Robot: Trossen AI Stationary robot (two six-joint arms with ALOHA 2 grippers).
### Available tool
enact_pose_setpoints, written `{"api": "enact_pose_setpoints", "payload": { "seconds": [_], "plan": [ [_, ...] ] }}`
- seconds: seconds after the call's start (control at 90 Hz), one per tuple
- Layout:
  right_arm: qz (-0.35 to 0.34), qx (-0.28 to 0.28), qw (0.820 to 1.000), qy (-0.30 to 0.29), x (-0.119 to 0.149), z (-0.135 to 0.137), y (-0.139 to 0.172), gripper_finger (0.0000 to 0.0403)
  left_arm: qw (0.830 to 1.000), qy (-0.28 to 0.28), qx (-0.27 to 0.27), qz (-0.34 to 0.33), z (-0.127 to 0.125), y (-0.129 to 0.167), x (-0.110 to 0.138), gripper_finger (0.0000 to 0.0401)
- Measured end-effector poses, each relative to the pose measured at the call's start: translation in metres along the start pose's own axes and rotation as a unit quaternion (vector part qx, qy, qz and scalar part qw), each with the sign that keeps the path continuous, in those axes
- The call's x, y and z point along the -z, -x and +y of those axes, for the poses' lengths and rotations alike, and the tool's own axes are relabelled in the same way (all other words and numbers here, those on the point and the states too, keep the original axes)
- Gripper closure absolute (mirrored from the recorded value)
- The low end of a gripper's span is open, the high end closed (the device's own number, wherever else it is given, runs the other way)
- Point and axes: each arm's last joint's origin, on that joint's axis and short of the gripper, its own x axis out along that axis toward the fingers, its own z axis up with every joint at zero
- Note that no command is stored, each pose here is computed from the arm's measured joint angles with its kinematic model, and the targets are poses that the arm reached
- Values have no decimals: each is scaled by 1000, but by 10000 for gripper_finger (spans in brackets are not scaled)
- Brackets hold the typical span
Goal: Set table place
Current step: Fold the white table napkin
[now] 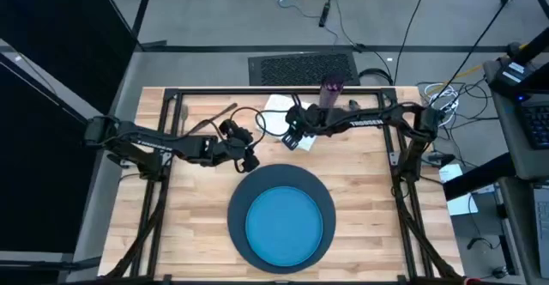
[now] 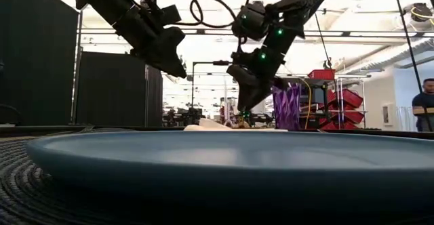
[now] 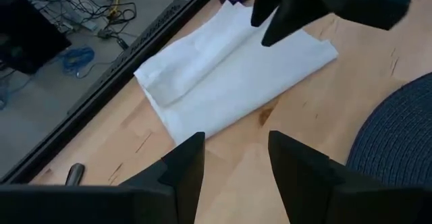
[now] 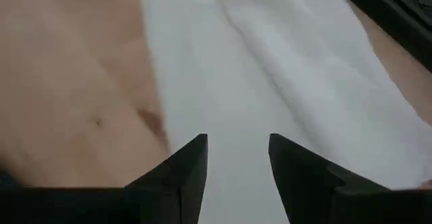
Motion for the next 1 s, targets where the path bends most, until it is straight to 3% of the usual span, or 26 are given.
{"api": "enact_pose_setpoints", "payload": {
  "seconds": [1.0],
  "plan": [
    [119,26,992,26,27,-2,-11,257,1000,-11,-3,15,1,0,3,251]
  ]
}}
